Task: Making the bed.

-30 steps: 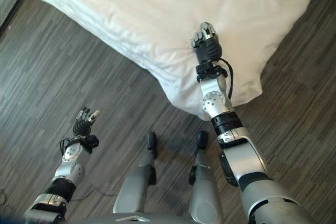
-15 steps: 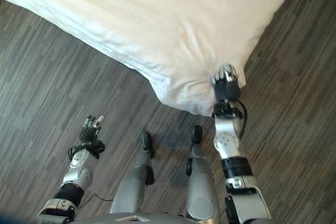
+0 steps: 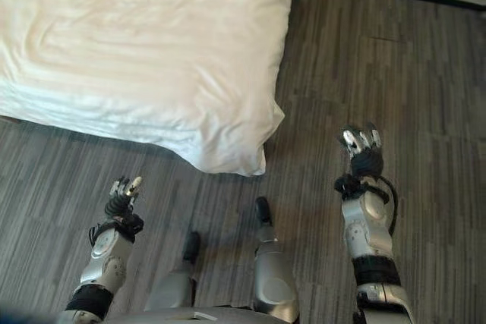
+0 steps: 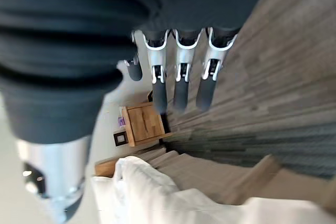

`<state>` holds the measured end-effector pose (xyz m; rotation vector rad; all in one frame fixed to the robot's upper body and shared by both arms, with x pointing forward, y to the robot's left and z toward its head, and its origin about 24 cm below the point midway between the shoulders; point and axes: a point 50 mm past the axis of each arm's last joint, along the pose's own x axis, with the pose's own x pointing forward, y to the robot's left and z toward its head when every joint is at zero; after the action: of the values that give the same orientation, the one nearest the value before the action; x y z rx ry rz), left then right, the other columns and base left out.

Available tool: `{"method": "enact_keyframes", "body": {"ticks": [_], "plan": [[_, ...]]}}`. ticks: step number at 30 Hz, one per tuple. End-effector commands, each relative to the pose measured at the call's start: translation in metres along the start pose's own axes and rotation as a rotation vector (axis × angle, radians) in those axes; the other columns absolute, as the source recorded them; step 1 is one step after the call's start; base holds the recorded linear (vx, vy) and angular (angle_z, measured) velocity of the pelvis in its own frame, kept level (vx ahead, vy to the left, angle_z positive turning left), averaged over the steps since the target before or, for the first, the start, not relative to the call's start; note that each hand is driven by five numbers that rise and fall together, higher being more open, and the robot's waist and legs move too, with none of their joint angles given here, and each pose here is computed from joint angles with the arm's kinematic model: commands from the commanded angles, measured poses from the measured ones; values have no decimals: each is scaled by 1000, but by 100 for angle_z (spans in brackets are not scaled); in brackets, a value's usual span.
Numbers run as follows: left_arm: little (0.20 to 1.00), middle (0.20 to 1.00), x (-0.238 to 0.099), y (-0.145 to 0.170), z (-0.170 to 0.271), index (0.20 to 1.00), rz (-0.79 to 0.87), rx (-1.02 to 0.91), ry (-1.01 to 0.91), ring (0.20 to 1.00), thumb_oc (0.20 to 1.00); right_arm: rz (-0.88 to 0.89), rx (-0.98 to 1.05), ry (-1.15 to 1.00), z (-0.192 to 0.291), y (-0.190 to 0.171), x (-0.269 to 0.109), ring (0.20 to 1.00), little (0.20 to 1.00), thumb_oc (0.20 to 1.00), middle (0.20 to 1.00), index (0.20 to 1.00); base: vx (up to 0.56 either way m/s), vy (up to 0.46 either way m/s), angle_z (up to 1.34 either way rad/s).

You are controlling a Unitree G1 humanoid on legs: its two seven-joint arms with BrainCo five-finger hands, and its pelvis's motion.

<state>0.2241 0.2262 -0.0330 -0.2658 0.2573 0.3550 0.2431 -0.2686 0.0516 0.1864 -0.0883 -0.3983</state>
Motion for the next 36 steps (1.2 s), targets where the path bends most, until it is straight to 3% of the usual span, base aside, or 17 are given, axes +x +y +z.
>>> {"method": "enact_keyframes", "body": {"ticks": [1,4,18,23,29,36], "plan": [[1000,1000,-6,15,14,1000,-2,146,-74,1000,1000,-4,-272,-81,13,-3,0,1000,1000,1000,1000,1000,-264,185,-78],[1000,1000,-8,-4,32,1000,-61,123,-174,1000,1000,-2,-471,-103,10,2,-7,1000,1000,1000,1000,1000,-378,203,-113],[1000,1000,-23,-58,13,1000,-277,100,-80,1000,1000,227,-471,-3,-17,44,-29,1000,1000,1000,1000,1000,-151,-15,-137],[1000,1000,-21,-77,11,1000,-312,58,-78,1000,1000,231,-532,-9,-15,36,-34,1000,1000,1000,1000,1000,-11,-194,-57],[1000,1000,-21,-92,19,1000,-333,17,-113,1000,1000,246,-560,-49,-8,36,-32,1000,1000,1000,1000,1000,-10,-213,-22],[1000,1000,-21,-88,17,1000,-276,-35,-105,1000,1000,282,-586,-38,-11,40,-31,1000,1000,1000,1000,1000,110,-73,-80]]}}
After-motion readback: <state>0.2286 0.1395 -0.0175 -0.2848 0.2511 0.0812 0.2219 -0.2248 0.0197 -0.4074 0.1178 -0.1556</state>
